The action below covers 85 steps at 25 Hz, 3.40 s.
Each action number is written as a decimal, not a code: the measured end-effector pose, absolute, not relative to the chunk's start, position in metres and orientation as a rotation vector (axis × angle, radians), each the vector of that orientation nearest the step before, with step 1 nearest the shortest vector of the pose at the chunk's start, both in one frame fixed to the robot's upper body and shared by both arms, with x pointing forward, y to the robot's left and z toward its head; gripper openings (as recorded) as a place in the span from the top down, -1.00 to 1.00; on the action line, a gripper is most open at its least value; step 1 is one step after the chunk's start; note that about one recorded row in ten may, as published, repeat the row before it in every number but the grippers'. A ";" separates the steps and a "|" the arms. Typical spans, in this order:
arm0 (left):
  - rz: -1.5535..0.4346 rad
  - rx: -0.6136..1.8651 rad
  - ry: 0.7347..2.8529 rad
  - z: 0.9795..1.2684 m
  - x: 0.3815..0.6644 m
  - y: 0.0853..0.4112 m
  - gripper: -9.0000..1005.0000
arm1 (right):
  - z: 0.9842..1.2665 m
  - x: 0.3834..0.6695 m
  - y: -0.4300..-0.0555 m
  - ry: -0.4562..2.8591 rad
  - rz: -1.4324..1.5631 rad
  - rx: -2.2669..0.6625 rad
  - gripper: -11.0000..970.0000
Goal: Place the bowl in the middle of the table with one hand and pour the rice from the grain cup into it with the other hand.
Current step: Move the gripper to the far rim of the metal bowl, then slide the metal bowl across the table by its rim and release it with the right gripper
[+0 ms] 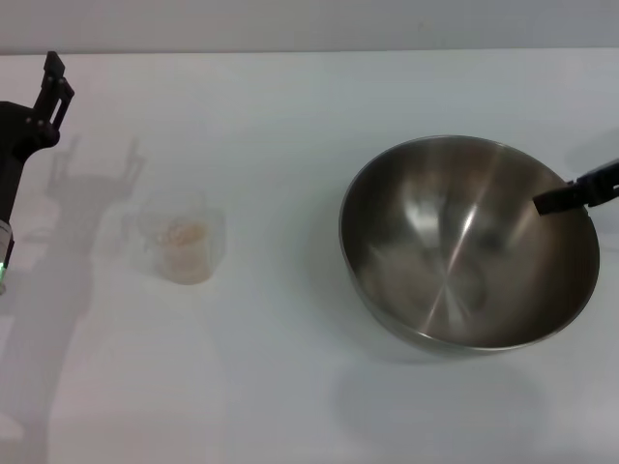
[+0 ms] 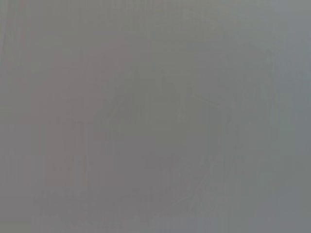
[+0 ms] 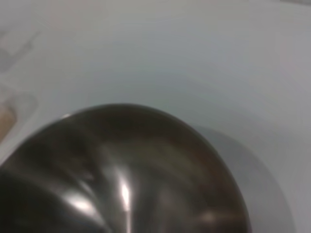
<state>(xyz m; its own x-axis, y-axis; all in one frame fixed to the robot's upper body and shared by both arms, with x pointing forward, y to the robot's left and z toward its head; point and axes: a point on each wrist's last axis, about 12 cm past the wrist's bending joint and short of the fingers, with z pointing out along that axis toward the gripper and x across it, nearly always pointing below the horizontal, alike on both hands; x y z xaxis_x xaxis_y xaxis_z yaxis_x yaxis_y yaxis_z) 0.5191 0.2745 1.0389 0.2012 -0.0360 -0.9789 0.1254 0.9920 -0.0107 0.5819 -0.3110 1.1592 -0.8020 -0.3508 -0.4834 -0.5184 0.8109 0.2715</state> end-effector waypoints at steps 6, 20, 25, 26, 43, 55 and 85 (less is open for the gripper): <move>-0.112 0.076 1.364 1.039 0.520 0.274 -0.52 | 1.159 0.582 -0.308 2.577 0.544 -0.670 0.52; -0.116 0.078 1.363 1.039 0.520 0.273 -0.51 | 1.164 0.582 -0.311 2.511 0.537 -0.633 0.92; -0.116 0.078 1.361 1.040 0.520 0.273 -0.50 | 1.171 0.579 -0.312 2.420 0.547 -0.599 0.93; -0.116 0.078 1.361 1.040 0.520 0.273 -0.50 | 1.172 0.579 -0.311 2.402 0.557 -0.594 0.93; -0.119 0.080 1.360 1.040 0.522 0.272 -0.49 | 1.169 0.599 -0.249 2.362 0.731 -0.683 0.85; -0.118 0.080 1.360 1.040 0.521 0.272 -0.48 | 1.150 0.604 -0.244 2.452 0.712 -0.679 0.78; -0.117 0.066 1.353 1.039 0.516 0.274 -0.46 | 1.167 0.609 -0.235 2.380 0.671 -0.723 0.30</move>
